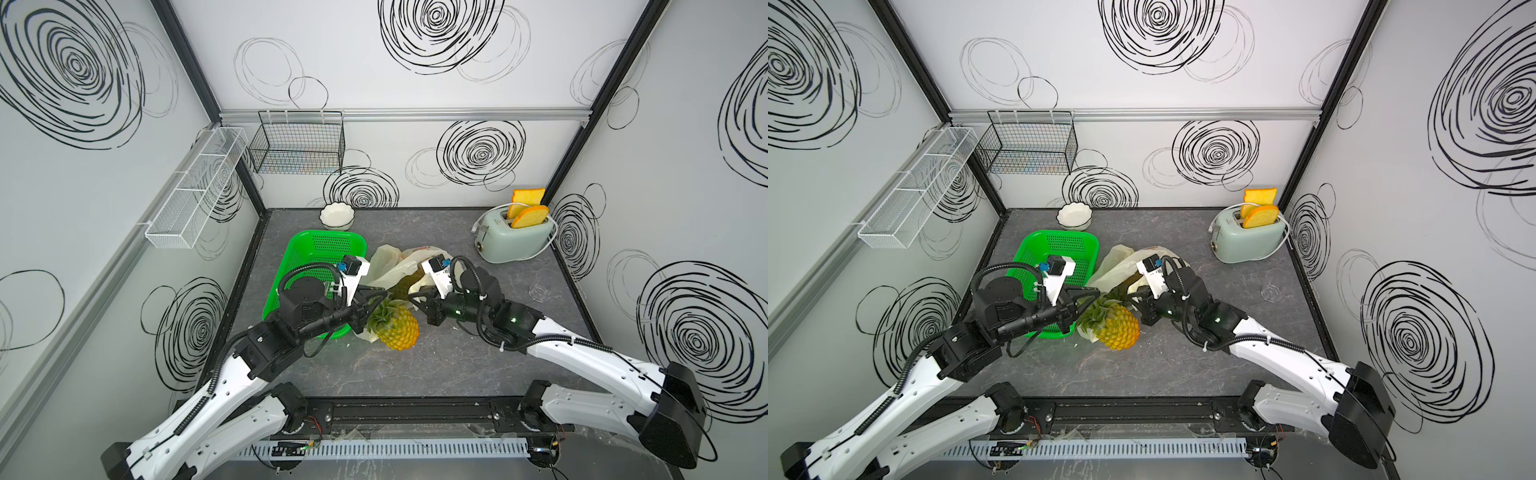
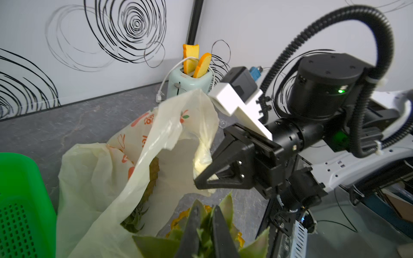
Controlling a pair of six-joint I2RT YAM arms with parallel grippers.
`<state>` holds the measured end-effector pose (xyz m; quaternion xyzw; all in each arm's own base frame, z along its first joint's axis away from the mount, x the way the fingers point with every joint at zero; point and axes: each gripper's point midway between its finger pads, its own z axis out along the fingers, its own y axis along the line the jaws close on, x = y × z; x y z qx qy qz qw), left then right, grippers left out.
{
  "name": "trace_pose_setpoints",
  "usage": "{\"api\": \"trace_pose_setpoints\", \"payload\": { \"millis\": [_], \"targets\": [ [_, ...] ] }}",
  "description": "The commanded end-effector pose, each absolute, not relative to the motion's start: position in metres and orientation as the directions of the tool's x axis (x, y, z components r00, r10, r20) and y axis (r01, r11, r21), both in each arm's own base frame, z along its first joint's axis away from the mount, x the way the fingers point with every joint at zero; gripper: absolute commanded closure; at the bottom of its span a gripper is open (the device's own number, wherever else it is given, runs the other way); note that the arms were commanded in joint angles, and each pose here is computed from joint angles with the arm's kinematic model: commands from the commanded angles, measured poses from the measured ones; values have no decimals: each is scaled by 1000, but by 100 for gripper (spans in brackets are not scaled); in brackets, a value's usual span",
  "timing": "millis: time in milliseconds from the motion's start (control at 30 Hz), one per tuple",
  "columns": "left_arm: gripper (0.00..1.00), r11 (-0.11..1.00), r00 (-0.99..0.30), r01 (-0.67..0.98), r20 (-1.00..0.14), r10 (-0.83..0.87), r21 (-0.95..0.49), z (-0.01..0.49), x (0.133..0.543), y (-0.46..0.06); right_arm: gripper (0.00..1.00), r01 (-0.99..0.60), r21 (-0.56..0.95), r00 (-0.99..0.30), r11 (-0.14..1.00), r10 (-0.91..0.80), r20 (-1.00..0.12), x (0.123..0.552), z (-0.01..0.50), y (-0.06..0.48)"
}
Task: Place the pineapple into a plastic bag & tie a knot
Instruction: Place the pineapple in the plastic bag.
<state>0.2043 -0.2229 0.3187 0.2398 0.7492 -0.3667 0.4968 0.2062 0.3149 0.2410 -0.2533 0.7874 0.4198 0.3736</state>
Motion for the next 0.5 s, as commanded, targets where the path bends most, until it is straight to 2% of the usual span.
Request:
{"api": "trace_pose_setpoints", "payload": {
  "millis": [0, 167, 300, 467],
  "targets": [
    [100, 678, -170, 694, -970, -173, -242, 379, 227, -210, 100, -747, 456, -576, 484, -126, -808, 191, 237, 307],
    [100, 757, -129, 603, -967, -219, -252, 373, 244, -195, 100, -775, 423, -536, 470, -132, -834, 182, 234, 297],
    [100, 761, -123, 583, -957, -264, -285, 369, 251, -194, 100, -790, 408, -524, 458, -159, -837, 177, 227, 295],
    [100, 728, -49, 582, -910, -412, -361, 374, 255, -189, 100, -789, 455, -550, 414, -146, -822, 172, 231, 301]
  ]
}}
